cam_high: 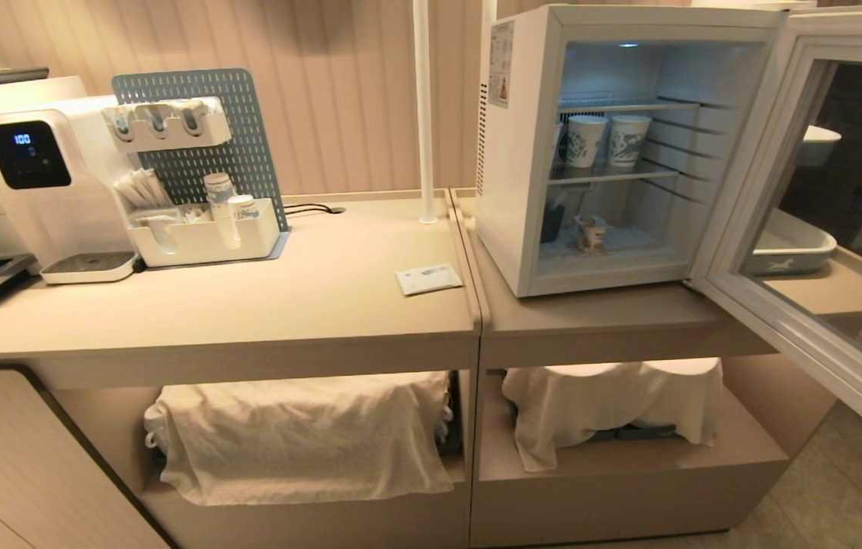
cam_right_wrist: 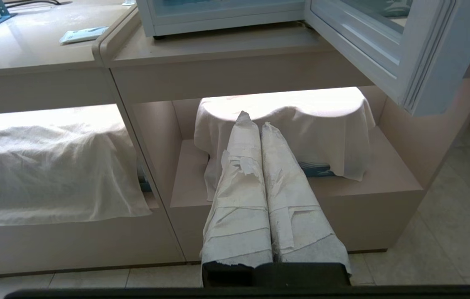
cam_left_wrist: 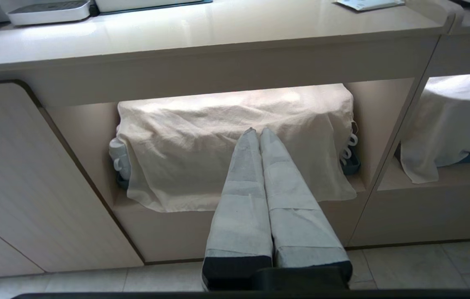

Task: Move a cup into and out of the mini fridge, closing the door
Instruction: Take the yoghurt out of the freezer

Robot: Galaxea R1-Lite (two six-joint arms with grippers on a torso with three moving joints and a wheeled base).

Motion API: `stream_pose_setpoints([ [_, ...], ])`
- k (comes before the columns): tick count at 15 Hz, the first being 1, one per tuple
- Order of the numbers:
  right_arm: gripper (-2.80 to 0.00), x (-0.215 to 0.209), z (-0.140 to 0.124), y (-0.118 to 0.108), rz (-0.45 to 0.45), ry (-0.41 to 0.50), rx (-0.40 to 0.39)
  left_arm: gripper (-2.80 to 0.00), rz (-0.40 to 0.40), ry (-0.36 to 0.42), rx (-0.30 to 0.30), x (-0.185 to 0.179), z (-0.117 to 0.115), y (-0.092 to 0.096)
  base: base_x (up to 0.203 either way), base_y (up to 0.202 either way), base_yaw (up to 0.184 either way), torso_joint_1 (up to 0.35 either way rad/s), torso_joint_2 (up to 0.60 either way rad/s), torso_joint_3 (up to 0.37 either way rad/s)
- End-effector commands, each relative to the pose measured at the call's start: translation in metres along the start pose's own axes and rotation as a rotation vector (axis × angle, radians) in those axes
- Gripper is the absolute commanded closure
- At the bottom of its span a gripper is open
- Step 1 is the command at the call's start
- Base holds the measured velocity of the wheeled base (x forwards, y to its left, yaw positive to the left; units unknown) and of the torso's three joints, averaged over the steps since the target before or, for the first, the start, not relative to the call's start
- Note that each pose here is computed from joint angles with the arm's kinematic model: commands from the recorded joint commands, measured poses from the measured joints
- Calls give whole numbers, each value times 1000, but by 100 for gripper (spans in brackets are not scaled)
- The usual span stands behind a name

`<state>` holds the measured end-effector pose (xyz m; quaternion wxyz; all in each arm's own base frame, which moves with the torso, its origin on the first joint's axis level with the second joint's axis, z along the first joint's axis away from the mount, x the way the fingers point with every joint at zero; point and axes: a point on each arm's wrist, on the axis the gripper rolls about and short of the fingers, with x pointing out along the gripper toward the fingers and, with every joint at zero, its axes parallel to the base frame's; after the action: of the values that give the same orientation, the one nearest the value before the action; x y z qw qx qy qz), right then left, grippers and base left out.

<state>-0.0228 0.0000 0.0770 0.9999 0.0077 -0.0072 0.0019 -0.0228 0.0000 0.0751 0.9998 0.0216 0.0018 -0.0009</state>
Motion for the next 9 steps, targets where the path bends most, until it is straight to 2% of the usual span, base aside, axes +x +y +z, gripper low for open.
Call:
stream_pose_setpoints([
  [1, 0, 1, -3, 0, 1, 7, 0, 0, 2, -2, -10, 0, 0, 0, 0, 0, 0, 0, 0, 0],
  [9, 0, 0, -2, 0, -2, 8, 0, 0, 3, -4, -28, 0, 0, 0, 0, 0, 0, 0, 0, 0],
])
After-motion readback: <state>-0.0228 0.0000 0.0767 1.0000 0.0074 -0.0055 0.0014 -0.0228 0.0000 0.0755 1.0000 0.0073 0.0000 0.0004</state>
